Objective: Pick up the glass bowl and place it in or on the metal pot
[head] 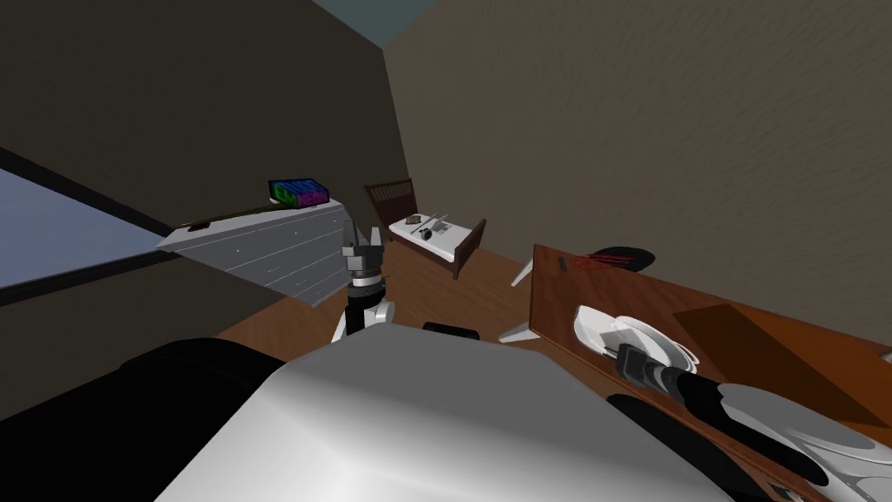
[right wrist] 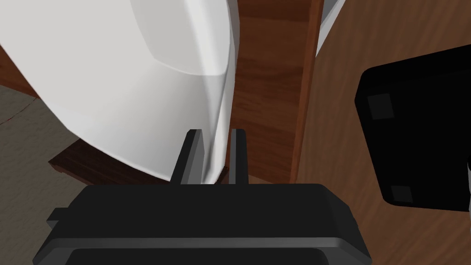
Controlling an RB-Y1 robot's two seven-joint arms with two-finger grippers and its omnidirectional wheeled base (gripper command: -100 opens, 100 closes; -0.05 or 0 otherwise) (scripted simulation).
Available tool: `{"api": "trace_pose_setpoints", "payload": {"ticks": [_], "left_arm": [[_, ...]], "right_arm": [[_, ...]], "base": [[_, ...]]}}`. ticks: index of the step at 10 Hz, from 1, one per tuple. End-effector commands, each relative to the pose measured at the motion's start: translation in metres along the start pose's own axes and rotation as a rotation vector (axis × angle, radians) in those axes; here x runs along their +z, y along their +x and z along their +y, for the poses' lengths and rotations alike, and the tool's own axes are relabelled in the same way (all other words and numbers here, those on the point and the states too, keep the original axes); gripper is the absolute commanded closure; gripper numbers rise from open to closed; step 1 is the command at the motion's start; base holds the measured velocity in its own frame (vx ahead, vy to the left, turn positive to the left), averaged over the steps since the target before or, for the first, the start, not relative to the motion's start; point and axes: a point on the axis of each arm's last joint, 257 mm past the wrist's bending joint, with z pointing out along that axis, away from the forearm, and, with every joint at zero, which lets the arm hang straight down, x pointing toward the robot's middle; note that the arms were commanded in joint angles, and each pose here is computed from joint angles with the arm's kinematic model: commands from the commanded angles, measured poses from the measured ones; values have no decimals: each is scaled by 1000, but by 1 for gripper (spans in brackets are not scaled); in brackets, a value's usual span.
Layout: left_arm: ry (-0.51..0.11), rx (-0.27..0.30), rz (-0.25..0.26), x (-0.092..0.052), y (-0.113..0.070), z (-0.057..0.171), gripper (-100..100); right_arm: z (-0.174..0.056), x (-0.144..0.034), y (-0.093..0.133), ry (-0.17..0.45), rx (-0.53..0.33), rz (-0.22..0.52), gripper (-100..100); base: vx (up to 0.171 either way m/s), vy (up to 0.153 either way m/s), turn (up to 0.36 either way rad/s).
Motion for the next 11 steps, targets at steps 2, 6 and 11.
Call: {"api": "trace_pose_setpoints", "payload": {"ticks": [2,6,11], "left_arm": [[0,0,0,0,0,0,0],[0,0,0,0,0,0,0],[0,0,0,0,0,0,0]], "right_arm": [[-31,-8,6,39,9,7,100],[-63,-19,10,77,28,12,100],[-110,-39,15,130,61,16,100]], "base": [[-251,-121,-14],[-231,-110,-21],[-169,-141,11]]}}
